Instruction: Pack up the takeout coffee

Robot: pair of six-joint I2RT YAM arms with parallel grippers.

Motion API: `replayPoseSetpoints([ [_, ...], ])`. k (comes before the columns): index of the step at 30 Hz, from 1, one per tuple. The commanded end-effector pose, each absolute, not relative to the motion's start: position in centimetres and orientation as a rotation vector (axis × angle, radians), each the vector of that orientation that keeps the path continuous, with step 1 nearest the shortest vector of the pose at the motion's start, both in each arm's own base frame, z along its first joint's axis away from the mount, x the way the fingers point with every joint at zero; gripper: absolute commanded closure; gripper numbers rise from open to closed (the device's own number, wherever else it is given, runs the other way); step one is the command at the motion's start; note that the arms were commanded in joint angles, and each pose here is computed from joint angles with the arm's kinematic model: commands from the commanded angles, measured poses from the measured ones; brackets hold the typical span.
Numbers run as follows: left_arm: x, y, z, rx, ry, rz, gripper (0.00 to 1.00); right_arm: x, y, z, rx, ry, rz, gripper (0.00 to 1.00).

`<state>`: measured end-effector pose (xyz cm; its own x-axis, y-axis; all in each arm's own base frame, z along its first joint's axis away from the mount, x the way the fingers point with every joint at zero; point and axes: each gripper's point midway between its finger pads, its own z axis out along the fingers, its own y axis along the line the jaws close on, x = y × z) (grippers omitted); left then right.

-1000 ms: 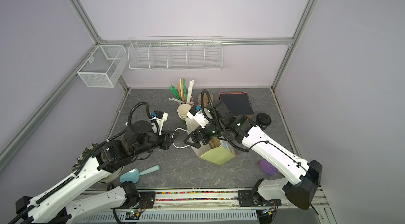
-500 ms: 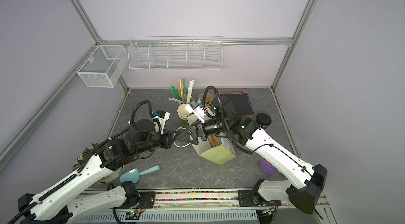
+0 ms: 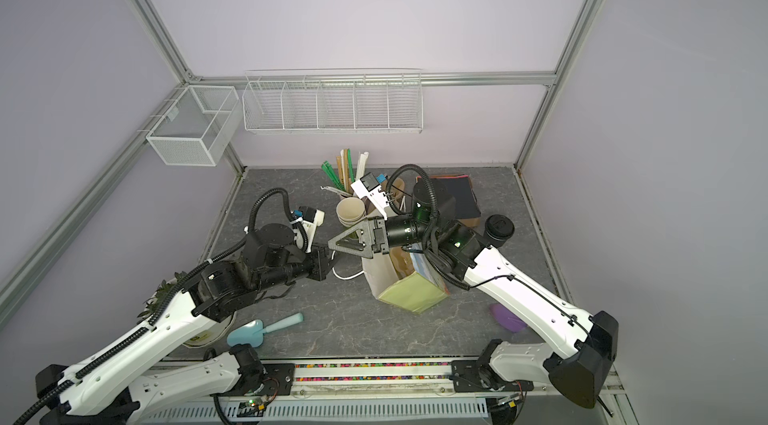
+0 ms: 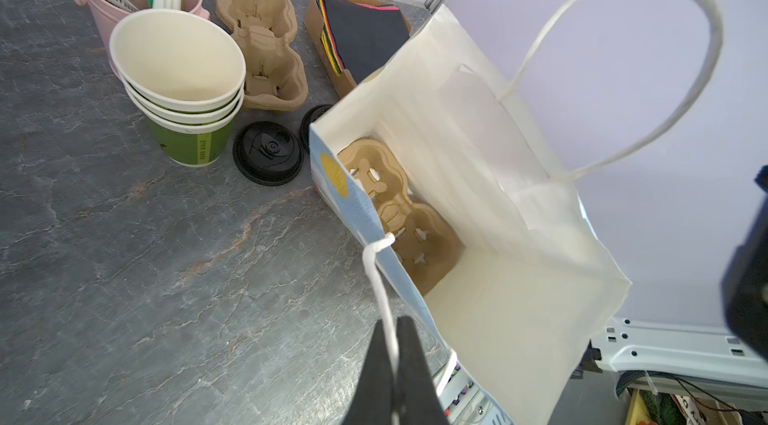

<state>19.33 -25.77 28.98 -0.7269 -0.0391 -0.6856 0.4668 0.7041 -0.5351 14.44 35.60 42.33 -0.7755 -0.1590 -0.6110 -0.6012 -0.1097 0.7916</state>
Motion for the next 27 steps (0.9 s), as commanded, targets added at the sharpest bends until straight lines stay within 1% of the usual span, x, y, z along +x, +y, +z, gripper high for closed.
replayPoseSetpoints([
  [1,19.3,-26.3,30.6,0.348,2.182,-0.973,1.0,13.9,34.1,45.2,-0.857,1.753,1.874,0.1],
  [5,19.3,-26.5,30.4,0.356,2.188,-0.973,1.0,14.2,33.2,46.1,-0.856,1.767,1.812,0.09],
  [8,19.4,-26.8,30.4,0.364,2.191,-0.97,1.0,15.2,32.1,46.2,-0.815,1.809,1.707,0.08],
  [12,19.6,-26.7,30.6,0.378,2.19,-0.946,1.0,18.8,28.8,44.5,-0.675,1.943,1.381,0.06],
  [16,19.7,-26.5,30.9,0.392,2.192,-0.916,1.0,22.7,24.6,41.2,-0.538,2.106,0.939,0.04],
  [19,19.9,-26.7,30.8,0.412,2.199,-0.895,1.0,24.2,23.3,39.0,-0.524,2.164,0.766,0.04],
  [23,20.1,-26.8,30.6,0.431,2.207,-0.866,1.0,25.1,23.0,37.5,-0.527,2.208,0.69,0.04],
  [27,20.4,-27.0,30.5,0.444,2.212,-0.849,1.0,25.7,23.0,37.0,-0.52,2.222,0.662,0.02],
])
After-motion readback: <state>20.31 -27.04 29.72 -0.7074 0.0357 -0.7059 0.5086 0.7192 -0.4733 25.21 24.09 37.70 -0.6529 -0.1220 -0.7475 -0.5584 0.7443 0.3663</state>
